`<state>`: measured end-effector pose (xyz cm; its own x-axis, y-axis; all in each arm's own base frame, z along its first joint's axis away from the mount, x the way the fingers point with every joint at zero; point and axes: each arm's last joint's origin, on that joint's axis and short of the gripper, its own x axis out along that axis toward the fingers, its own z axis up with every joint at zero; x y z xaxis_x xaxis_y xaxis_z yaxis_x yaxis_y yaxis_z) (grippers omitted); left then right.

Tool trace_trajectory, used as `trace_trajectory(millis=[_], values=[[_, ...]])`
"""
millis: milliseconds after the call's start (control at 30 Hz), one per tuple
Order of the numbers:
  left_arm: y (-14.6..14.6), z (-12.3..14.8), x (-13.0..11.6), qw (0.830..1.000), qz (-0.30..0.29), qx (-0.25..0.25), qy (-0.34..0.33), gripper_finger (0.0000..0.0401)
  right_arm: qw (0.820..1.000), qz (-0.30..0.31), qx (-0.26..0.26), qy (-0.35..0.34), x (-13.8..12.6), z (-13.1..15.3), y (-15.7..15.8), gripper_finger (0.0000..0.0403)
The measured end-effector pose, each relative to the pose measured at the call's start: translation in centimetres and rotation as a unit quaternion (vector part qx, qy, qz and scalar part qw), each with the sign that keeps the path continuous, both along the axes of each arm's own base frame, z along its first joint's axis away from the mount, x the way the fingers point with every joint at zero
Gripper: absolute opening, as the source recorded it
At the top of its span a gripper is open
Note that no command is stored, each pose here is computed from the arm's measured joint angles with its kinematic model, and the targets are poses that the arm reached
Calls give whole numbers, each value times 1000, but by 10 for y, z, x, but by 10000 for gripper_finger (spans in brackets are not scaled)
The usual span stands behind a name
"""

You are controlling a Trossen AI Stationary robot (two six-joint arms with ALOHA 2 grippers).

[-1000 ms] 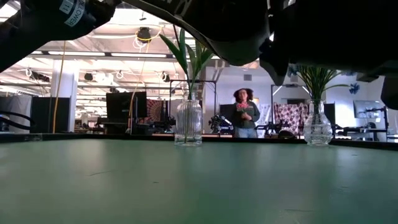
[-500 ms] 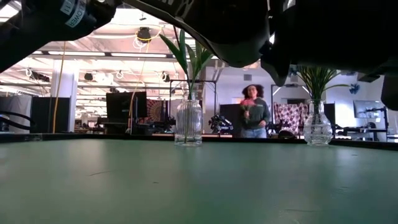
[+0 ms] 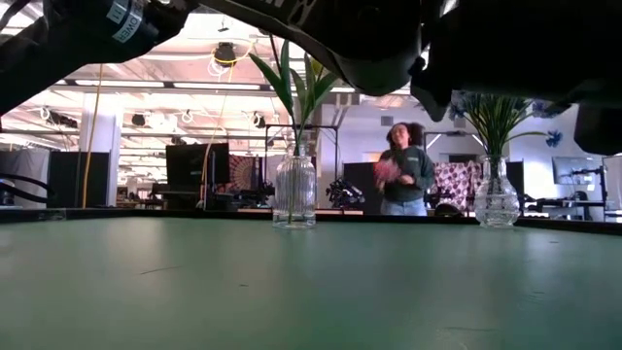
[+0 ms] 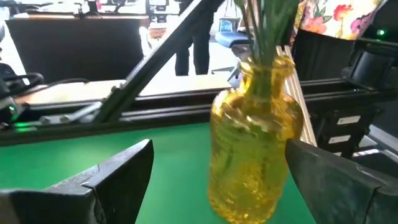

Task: Sort flowers into vase by color
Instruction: Put the red flowers into the yellow vase

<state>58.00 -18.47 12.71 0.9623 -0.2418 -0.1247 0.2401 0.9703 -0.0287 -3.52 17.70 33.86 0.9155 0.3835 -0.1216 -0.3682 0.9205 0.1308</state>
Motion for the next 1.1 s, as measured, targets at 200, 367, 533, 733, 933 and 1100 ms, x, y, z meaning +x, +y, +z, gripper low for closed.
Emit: trace_trajectory(millis=[200,367,533,733,933,1100], values=[[13,8,3,1000,14,-1,-2,352,997,74,3,-3,-10,13,-37,42],[23,18,6,999,36,-16,-8,352,992,127,2,14,-17,16,-50,42],[27,20,7,998,44,-42,-15,352,986,163,-24,-5,-31,-3,-50,42],[28,20,7,995,73,-62,-12,352,986,162,-30,-31,-34,-41,-50,42],[28,19,7,991,85,-99,-6,352,989,131,-35,-52,-25,-68,-50,42],[28,19,7,989,86,-119,-2,352,991,105,-26,-73,-18,-82,-48,42]])
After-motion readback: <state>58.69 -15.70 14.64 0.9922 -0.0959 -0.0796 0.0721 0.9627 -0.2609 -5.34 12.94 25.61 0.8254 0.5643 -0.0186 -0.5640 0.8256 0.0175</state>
